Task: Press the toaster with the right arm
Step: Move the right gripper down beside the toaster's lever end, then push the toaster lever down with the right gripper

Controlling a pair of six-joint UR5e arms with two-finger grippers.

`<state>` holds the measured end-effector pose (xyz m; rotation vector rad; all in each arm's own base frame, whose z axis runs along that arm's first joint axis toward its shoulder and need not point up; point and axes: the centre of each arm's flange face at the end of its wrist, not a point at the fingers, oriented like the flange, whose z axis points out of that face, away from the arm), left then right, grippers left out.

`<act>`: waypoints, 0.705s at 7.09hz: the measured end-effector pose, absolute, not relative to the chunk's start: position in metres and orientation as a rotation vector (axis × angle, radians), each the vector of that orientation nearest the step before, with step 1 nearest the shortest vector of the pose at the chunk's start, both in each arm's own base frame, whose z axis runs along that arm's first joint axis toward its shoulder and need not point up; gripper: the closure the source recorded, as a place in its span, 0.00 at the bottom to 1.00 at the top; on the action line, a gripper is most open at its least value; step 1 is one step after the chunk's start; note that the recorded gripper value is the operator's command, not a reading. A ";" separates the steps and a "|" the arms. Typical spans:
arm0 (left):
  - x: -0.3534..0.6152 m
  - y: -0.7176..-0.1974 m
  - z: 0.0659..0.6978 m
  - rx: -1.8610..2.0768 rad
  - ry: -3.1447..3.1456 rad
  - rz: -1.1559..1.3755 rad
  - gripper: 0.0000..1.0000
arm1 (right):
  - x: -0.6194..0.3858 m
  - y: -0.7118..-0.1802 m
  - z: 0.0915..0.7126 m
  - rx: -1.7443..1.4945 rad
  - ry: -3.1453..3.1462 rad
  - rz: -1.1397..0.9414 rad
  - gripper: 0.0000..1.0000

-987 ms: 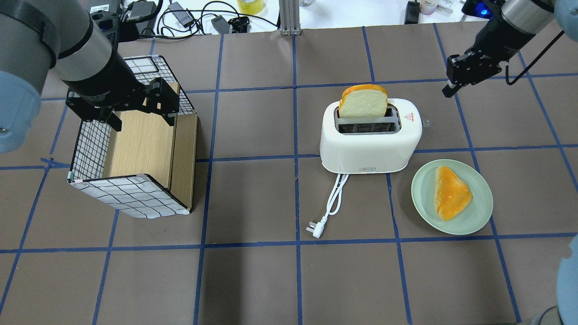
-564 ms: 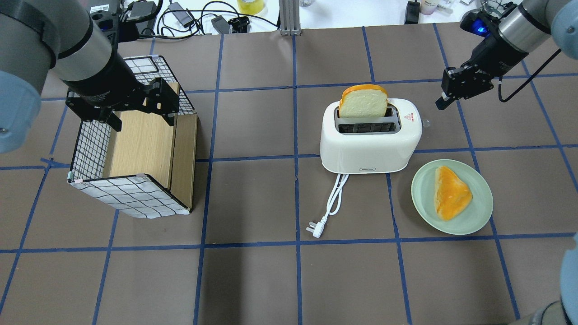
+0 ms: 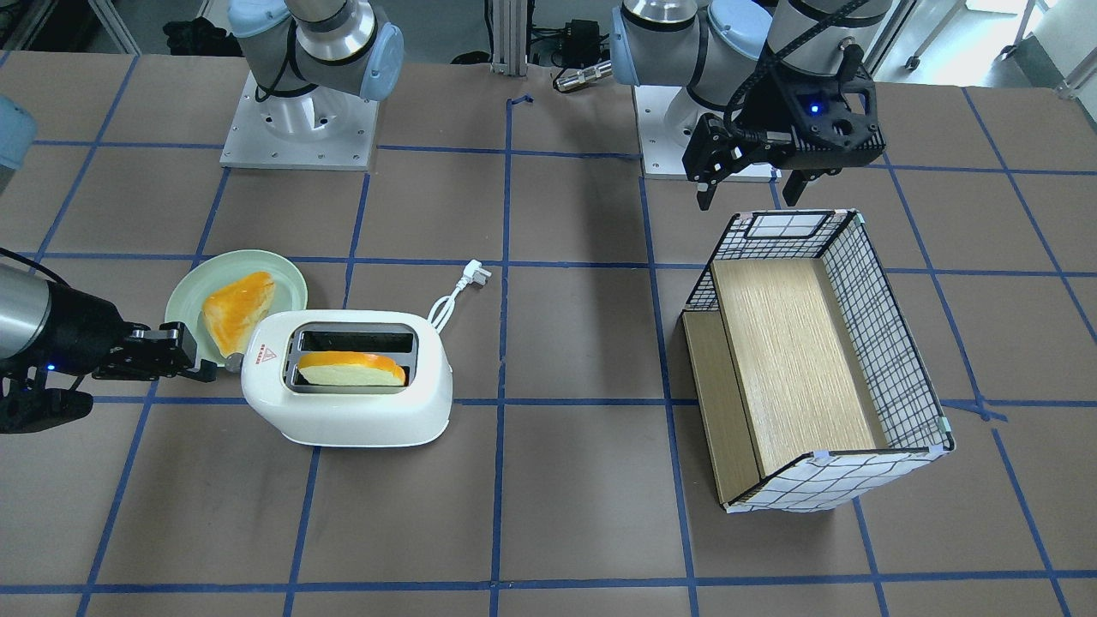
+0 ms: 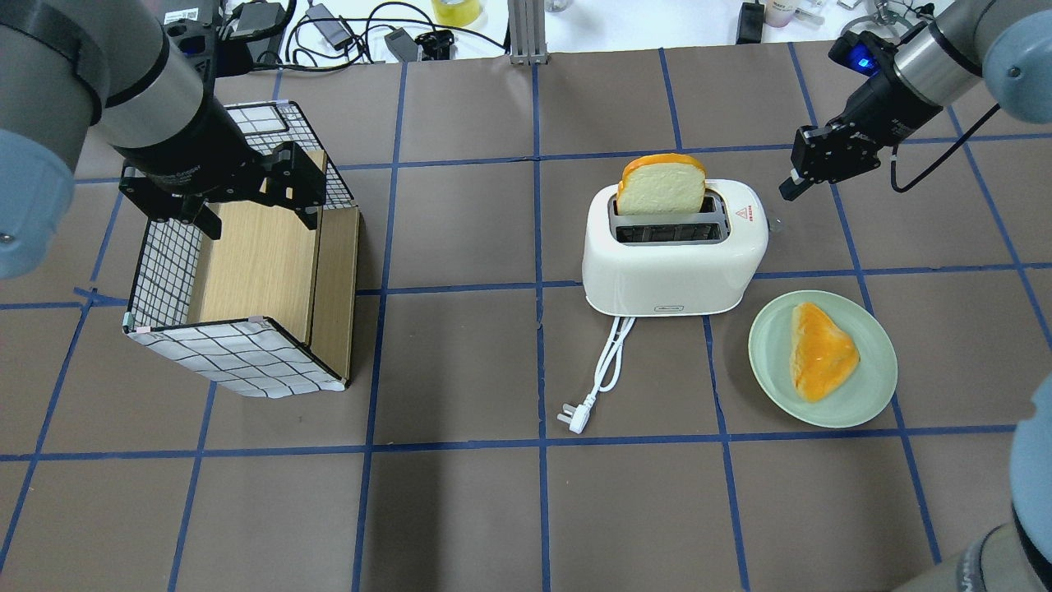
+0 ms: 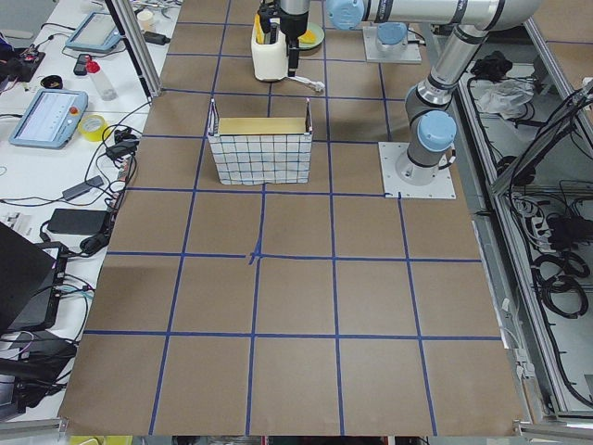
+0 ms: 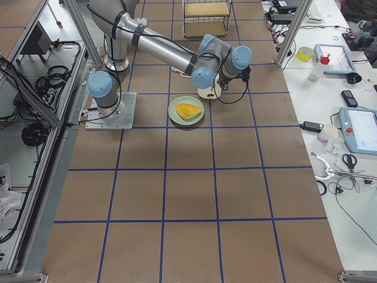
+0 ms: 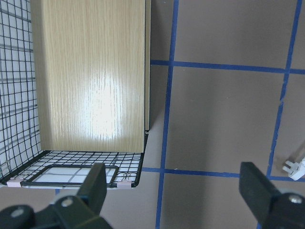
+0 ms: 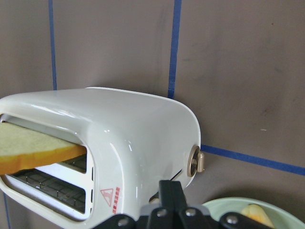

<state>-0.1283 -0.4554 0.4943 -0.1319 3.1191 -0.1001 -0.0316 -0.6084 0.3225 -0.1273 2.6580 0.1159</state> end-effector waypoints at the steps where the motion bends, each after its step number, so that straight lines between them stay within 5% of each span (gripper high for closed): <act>1: -0.128 -0.455 0.494 -0.132 3.119 -0.100 0.00 | -0.031 -0.610 0.319 -0.121 2.648 0.110 0.98; 5: -0.128 -0.455 0.494 -0.132 3.119 -0.100 0.00 | -0.028 -0.607 0.314 -0.108 2.620 0.120 0.98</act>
